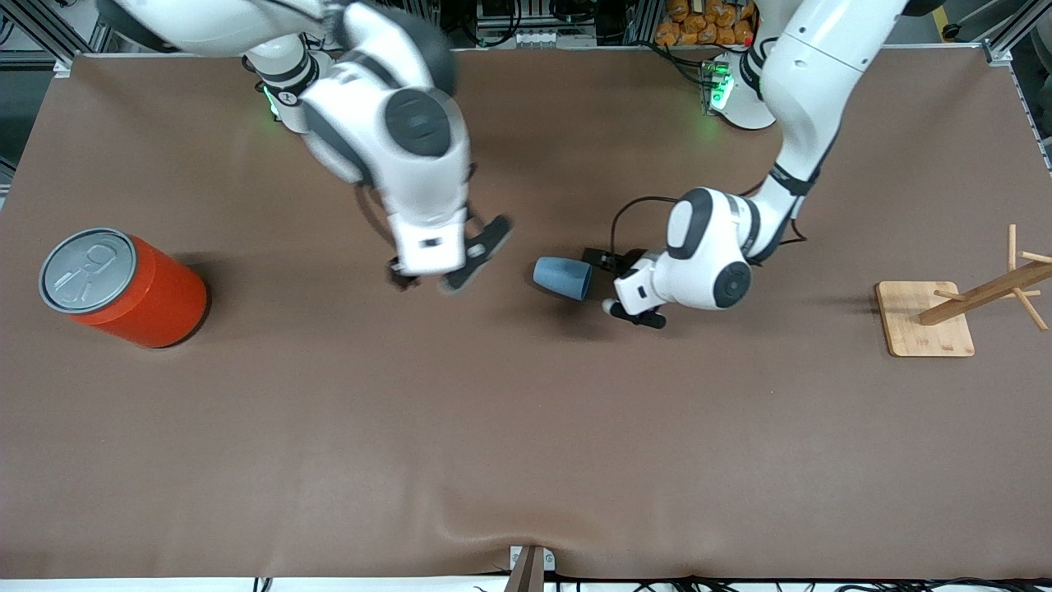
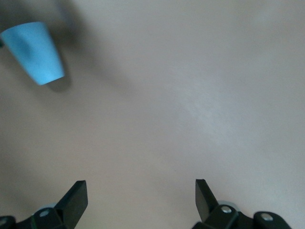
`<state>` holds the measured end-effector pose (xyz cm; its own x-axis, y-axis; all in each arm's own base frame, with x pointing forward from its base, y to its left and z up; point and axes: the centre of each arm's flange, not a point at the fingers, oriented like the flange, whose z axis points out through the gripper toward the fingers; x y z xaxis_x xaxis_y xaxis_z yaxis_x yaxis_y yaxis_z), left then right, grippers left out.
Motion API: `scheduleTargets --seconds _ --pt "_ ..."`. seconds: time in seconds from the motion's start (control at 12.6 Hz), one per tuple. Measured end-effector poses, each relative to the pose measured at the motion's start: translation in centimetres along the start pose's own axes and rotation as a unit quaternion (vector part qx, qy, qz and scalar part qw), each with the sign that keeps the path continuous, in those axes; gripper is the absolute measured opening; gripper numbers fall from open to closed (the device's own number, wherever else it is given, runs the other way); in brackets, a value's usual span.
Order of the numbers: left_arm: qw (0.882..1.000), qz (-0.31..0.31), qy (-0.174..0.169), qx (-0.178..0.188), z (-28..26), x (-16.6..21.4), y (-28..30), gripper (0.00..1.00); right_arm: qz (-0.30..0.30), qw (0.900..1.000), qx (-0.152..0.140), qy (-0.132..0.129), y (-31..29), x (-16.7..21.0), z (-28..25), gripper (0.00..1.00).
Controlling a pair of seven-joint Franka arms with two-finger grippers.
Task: Flip cup
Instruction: 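Release the cup with the right gripper while the left gripper reaches it, then grasp the cup with the left gripper while the right gripper withdraws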
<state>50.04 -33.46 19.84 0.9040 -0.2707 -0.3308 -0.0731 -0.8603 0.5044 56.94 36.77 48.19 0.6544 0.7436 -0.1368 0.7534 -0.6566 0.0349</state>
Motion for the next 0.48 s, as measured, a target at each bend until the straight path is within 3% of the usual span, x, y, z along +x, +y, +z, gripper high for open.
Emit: scheduleTargets --seconds 0.32,0.48 --pt "1.0 -0.009 0.029 -0.007 1.4 -0.2 1.7 1.0 0.112 0.994 0.002 0.006 9.9 -3.1 -0.7 1.0" --pt "0.999 -0.018 0.03 -0.016 1.5 -0.3 1.8 1.0 0.22 0.975 -0.006 0.0 11.6 -3.7 -1.5 1.0"
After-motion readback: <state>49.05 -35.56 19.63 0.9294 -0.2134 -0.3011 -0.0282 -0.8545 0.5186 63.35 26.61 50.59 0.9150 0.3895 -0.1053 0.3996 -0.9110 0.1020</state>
